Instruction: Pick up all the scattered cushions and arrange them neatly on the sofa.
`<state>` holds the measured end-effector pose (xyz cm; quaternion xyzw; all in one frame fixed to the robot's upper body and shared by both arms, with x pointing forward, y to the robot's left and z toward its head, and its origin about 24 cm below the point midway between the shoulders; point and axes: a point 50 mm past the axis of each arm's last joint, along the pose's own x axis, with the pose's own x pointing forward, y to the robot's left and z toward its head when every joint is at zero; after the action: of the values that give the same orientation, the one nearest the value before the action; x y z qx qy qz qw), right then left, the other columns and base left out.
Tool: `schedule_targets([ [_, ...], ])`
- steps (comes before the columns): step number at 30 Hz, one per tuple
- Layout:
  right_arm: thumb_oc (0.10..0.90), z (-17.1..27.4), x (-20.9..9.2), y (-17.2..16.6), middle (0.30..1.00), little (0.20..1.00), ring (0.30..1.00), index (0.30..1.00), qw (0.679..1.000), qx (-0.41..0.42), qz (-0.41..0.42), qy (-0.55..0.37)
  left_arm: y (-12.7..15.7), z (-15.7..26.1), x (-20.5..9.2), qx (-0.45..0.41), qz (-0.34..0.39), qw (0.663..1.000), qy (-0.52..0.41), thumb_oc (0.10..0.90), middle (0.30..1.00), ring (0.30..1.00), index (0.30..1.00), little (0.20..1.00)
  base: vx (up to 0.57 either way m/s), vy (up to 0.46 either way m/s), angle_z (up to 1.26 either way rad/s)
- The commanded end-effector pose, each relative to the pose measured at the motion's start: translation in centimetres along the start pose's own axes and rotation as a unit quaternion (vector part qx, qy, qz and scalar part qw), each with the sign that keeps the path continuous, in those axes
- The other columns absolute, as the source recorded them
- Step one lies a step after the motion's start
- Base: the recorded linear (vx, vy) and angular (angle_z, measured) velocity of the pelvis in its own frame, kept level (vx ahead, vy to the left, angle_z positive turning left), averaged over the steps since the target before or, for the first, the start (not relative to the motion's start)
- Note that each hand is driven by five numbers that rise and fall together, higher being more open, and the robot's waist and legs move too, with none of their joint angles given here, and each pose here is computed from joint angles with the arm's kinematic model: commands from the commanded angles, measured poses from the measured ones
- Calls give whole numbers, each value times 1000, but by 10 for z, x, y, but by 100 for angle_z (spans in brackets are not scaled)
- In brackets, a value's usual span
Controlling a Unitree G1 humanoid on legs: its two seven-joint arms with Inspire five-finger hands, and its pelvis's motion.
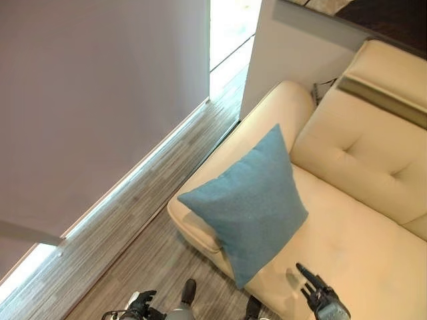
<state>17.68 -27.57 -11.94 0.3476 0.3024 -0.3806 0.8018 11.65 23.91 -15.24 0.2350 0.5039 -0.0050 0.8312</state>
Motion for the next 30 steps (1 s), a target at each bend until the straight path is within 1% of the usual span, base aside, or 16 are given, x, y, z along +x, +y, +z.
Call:
schedule_targets([
  [1,800,60,3,28,900,900,900,900,990,57,56,-113,-8,12,2,31,-14,999,-13,800,900,900,900,900,0,27,36],
  [2,800,59,2,32,900,900,900,900,989,64,63,-114,-10,11,2,37,-16,999,-13,800,900,900,900,900,121,-6,36],
  [3,800,199,-16,69,900,900,900,900,962,106,72,-240,-4,-1,1,93,-43,995,14,800,900,900,900,900,100,-40,40],
  [4,800,123,1,34,900,900,900,900,982,54,64,-172,-13,11,2,112,-42,993,-16,800,900,900,900,900,85,-18,58],
  [5,800,87,5,42,900,900,900,900,991,43,46,-121,-17,14,2,125,-46,991,-26,800,900,900,900,900,-27,20,65],
  [6,800,67,3,81,900,900,900,900,988,76,83,-108,-25,13,1,138,-62,988,-24,800,900,900,900,900,-15,89,48],
  [8,800,20,-9,130,900,900,900,900,982,45,176,-52,-27,15,1,126,-67,990,-21,800,900,900,900,900,8,79,6],
  [11,800,-2,-19,153,900,900,900,900,972,-9,234,-19,-32,22,1,123,-80,989,-31,800,900,900,900,900,5,37,7],
  [13,800,-5,-19,156,900,900,900,900,964,-93,249,-13,-28,28,3,144,-79,985,-44,800,900,900,900,900,-9,-14,13],
  [19,800,-31,-38,184,900,900,900,900,872,-358,332,-26,-6,38,7,190,-53,979,-59,800,900,900,900,900,-30,-33,9],
  [21,800,-46,-38,174,900,900,900,900,866,-380,325,-6,-2,40,8,185,-44,980,-60,800,900,900,900,900,-22,0,-4],
  [22,576,-55,-36,164,564,564,564,564,860,-401,317,9,-4,42,8,183,-44,980,-60,800,900,900,900,900,0,0,0],
  [23,547,-55,-36,164,521,521,521,521,860,-401,317,9,-4,42,8,183,-44,980,-60,800,900,900,900,900,37,1,0],
  [24,400,-66,-32,147,300,300,300,300,833,-463,302,22,-8,43,8,191,-48,979,-61,800,900,900,900,900,52,-4,1],
  [26,400,-70,-29,134,300,300,300,300,809,-512,286,22,-12,42,7,204,-55,976,-61,800,900,900,900,900,59,8,12],
  [30,400,-68,-21,99,300,300,300,300,800,-546,248,29,-14,42,7,194,-52,978,-61,800,900,900,900,900,17,26,28],
])
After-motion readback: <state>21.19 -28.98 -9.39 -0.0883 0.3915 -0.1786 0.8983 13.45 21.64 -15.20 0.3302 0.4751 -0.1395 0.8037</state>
